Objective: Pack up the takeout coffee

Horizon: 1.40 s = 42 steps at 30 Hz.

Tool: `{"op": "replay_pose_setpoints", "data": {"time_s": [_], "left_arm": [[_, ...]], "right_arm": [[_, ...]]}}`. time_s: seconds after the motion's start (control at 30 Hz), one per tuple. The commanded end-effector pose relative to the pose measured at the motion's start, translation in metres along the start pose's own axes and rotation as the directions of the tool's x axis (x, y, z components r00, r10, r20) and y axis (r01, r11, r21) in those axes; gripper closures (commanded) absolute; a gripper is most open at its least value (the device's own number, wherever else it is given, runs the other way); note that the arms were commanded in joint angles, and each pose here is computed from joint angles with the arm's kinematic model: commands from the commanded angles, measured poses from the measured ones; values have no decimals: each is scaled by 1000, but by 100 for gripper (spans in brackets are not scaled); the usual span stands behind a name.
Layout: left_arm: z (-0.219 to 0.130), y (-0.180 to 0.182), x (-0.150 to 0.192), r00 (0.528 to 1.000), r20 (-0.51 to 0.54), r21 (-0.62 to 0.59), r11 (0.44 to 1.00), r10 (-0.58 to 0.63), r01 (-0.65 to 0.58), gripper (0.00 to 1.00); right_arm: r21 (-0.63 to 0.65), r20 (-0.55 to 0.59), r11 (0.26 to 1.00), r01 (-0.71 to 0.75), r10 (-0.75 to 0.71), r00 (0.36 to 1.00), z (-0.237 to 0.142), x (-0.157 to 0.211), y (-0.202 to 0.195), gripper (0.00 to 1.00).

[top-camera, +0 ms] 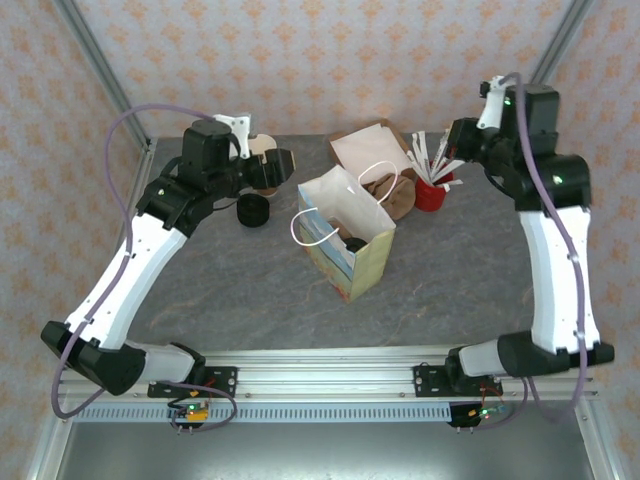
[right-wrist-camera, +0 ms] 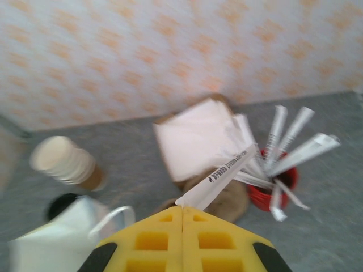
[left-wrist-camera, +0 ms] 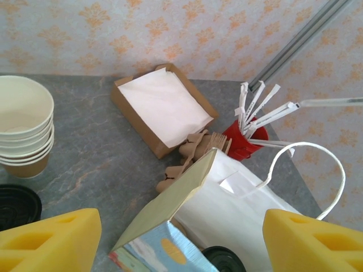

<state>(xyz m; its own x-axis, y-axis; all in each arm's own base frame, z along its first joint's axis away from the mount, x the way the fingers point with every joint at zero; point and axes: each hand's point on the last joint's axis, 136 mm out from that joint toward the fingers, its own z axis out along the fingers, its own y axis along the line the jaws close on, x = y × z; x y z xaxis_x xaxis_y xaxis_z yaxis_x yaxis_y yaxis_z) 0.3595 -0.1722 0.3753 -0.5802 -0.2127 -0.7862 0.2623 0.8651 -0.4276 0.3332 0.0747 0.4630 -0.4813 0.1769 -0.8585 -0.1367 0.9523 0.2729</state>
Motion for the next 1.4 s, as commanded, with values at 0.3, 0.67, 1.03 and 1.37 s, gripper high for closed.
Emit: {"op": "replay_pose_setpoints", "data": {"time_s": [0.3,0.67,1.03,1.37], "left_arm": [[-13,46,25,1000,2,-210,978,17,-16,24],[-21,73,28,1000,21,-322,947,16,-8,25],[-9,78,31,1000,18,-328,945,-2,8,25],[8,69,40,999,-31,-260,966,-28,19,25]], "right_arm": [[-604,-39,796,34,-73,997,-83,21,140,100],[-545,-285,835,-75,-101,953,-25,95,133,100],[-451,-470,882,-137,-104,877,77,153,131,94],[-418,-420,908,-37,-157,894,74,141,124,61]]}}
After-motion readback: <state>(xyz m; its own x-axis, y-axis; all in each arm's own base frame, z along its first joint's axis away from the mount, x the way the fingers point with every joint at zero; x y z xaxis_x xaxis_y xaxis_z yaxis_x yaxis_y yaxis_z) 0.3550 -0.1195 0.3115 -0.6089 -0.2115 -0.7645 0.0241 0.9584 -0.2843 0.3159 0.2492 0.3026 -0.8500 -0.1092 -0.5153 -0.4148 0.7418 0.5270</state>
